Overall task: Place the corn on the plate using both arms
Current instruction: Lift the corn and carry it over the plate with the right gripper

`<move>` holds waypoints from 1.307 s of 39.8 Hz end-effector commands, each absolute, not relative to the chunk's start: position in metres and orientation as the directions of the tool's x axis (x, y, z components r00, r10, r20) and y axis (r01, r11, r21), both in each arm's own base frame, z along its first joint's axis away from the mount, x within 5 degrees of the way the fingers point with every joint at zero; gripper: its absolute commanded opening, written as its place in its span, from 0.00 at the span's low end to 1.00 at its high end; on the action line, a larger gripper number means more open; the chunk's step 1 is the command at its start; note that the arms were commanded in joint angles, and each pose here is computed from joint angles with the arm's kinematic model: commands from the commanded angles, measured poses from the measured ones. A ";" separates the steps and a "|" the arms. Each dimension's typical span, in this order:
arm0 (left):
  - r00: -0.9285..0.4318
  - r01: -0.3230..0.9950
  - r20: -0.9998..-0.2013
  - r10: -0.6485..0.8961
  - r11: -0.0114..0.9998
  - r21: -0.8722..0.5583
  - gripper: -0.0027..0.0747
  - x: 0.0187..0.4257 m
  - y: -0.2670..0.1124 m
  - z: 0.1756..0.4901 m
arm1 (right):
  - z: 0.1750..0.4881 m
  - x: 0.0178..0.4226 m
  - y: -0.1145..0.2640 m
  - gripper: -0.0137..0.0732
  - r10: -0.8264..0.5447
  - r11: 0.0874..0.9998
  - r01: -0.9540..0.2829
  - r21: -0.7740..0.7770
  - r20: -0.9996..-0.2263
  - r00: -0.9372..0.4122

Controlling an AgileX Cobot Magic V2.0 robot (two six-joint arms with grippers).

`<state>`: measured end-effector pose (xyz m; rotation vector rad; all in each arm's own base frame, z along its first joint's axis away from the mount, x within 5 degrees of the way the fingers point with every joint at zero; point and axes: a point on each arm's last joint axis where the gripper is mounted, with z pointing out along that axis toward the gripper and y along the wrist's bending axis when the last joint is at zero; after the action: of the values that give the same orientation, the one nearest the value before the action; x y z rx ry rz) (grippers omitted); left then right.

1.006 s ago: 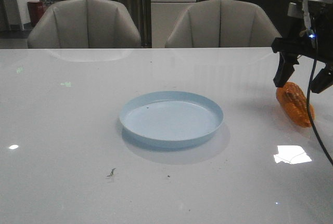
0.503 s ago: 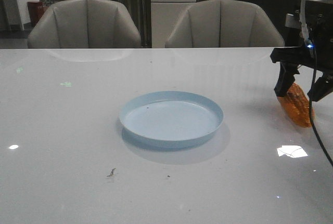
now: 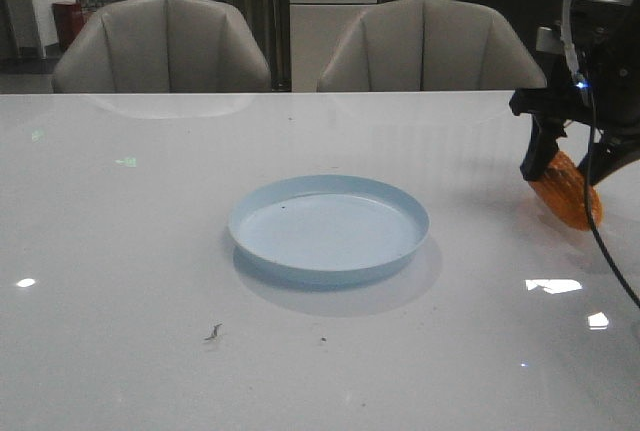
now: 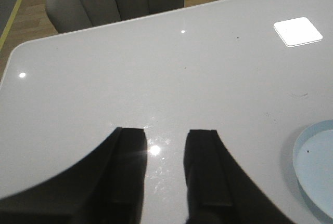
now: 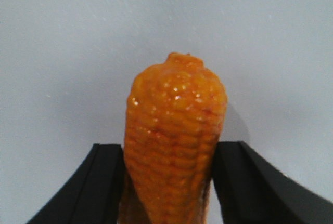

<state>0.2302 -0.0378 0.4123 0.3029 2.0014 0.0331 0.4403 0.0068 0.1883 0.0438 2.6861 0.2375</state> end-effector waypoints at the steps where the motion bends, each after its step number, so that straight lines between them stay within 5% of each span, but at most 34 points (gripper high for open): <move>1: -0.297 0.180 -0.935 0.192 0.973 0.143 0.38 0.225 -0.037 0.433 | 0.254 0.450 0.025 0.50 0.033 0.982 -0.084 0.172 -0.583 -0.812; 14: -0.326 0.186 -0.926 0.188 0.974 0.132 0.38 0.234 -0.039 0.426 | 0.308 0.444 0.136 0.50 -0.168 0.919 -0.367 0.146 -0.697 -0.697; 24: -0.333 0.188 -0.926 0.180 0.974 0.122 0.38 0.235 -0.040 0.424 | 0.266 0.423 0.211 0.50 -0.353 0.838 -0.526 0.148 -0.589 -0.727; 37: -0.333 0.188 -0.926 0.180 0.974 0.122 0.38 0.235 -0.040 0.424 | 0.214 0.419 0.235 0.51 -0.434 0.815 -0.554 0.171 -0.454 -0.778; 47: -0.334 0.190 -0.926 0.175 0.975 0.115 0.38 0.235 -0.040 0.424 | 0.211 0.420 0.235 0.85 -0.433 0.815 -0.552 0.175 -0.450 -0.781; 52: -0.334 0.190 -0.927 0.173 0.975 0.113 0.38 0.235 -0.040 0.424 | 0.218 0.419 0.236 0.87 -0.440 0.811 -0.556 0.183 -0.437 -0.785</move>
<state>0.2381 -0.0408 0.4042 0.2953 2.0366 0.0032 0.4190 0.2356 0.1724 -0.7571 2.7210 0.3971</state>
